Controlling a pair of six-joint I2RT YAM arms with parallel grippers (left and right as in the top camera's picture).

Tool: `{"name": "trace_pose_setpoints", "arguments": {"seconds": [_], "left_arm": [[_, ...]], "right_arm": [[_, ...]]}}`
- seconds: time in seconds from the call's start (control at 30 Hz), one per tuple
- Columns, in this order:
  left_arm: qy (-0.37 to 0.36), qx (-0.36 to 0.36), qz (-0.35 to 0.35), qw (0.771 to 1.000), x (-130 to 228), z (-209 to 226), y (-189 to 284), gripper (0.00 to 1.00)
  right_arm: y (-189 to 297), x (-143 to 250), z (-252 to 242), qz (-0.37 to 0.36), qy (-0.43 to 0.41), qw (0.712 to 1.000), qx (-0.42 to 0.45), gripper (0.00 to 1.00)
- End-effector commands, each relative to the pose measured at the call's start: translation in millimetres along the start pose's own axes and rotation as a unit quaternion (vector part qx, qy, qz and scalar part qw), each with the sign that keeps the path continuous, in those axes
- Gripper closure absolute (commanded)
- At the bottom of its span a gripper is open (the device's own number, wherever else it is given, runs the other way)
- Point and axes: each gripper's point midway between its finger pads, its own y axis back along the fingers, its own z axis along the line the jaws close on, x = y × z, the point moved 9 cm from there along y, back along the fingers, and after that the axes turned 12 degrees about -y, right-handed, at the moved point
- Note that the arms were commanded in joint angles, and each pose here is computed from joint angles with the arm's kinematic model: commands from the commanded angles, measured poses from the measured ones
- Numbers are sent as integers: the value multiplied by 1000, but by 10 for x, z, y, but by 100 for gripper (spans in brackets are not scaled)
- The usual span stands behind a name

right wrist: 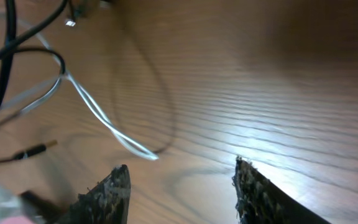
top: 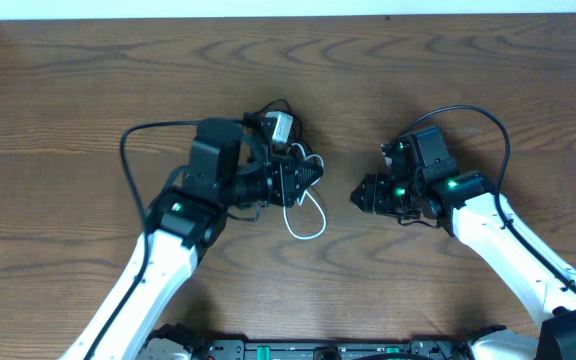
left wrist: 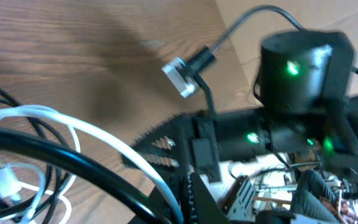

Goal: Untangle cables

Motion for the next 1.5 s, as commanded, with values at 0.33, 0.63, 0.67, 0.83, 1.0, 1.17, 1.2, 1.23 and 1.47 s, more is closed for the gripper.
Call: {"name": "trace_pose_setpoints", "arguments": {"seconds": [0.33,0.63,0.67,0.83,1.0,1.17,1.2,1.23,1.47], "left_arm": [[-15,-3,34,999,145,-182,22,92],[-75,62,17,995,97,-476,-95,93],[-78,67,16,995,99,-504,-106,92],[-75,62,11,995,77,-471,-87,93],[-49,28,-2,998,17,-278,39,92],[-3,-20,-11,1000,4,-37,256,92],[4,-31,-13,999,4,20,304,93],[10,-42,-16,999,6,71,355,92],[42,-90,-43,994,-22,302,613,93]], "right_arm": [[9,165,456,98,-38,982,-154,45],[-64,275,536,94,-44,985,-137,50],[-74,281,538,90,-44,986,-132,59],[-125,310,405,61,-58,994,-65,96],[-96,332,-69,-10,-68,989,129,99],[21,295,-343,-75,-66,962,255,93],[43,280,-377,-85,-66,957,268,91],[78,247,-429,-99,-68,950,288,86],[225,97,-643,-128,-95,930,332,82]]}}
